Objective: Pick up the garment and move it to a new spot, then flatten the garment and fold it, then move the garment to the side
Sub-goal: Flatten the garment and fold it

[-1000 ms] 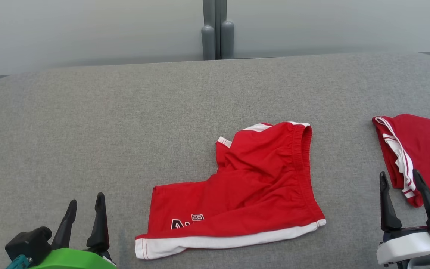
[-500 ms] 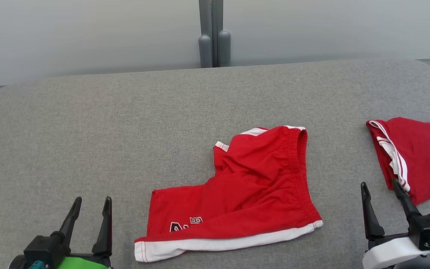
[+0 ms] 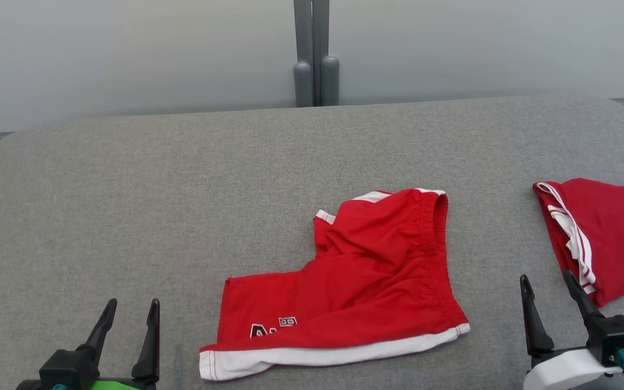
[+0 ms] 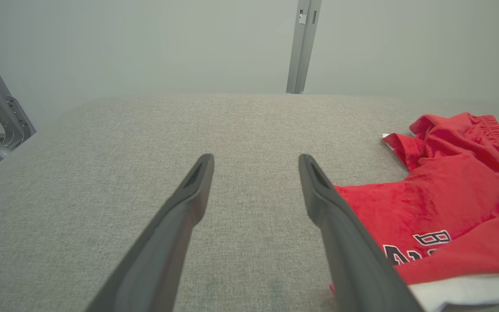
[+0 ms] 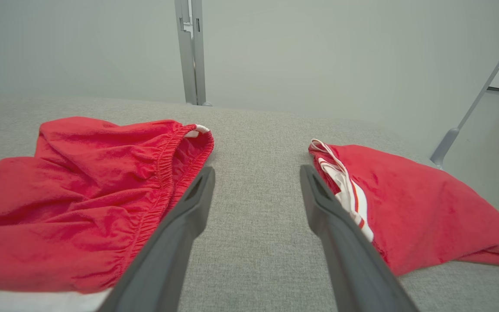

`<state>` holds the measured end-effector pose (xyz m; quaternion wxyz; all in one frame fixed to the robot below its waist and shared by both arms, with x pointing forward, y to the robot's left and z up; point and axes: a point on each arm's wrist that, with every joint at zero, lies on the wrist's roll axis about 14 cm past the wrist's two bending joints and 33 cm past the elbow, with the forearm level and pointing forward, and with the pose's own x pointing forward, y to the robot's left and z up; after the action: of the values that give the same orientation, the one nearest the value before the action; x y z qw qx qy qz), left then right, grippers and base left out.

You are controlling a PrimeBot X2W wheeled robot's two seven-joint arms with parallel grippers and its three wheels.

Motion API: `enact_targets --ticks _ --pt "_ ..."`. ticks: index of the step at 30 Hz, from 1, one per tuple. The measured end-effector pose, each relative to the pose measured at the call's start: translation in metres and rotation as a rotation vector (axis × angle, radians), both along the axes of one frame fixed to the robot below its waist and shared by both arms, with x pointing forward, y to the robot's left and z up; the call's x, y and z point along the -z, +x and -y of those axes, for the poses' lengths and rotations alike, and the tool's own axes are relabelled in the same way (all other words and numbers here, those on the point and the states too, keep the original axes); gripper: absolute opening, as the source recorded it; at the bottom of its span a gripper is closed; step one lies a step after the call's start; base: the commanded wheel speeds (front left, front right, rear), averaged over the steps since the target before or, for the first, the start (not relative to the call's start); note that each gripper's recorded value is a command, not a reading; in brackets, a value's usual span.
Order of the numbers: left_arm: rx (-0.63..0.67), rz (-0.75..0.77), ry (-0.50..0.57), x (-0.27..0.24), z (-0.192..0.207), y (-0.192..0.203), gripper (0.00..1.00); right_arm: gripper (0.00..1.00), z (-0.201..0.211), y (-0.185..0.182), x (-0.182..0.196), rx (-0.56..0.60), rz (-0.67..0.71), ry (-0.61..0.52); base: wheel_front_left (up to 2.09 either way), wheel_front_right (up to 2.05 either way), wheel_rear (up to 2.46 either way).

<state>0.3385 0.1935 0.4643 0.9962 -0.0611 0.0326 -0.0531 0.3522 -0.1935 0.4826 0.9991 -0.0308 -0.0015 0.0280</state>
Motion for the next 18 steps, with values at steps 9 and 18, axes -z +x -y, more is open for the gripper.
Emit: enact_targets --ticks 9,18 --pt "-0.001 0.014 0.0 -0.0038 0.0012 -0.0032 1.0 1.0 -0.0015 -0.0013 -0.0019 -0.003 0.006 0.002 0.0 0.0 0.0" --pt "-0.005 0.008 -0.012 -0.0021 0.0008 -0.0052 1.0 1.0 -0.0029 -0.0013 -0.0031 -0.007 0.01 0.003 0.0 0.0 0.0"
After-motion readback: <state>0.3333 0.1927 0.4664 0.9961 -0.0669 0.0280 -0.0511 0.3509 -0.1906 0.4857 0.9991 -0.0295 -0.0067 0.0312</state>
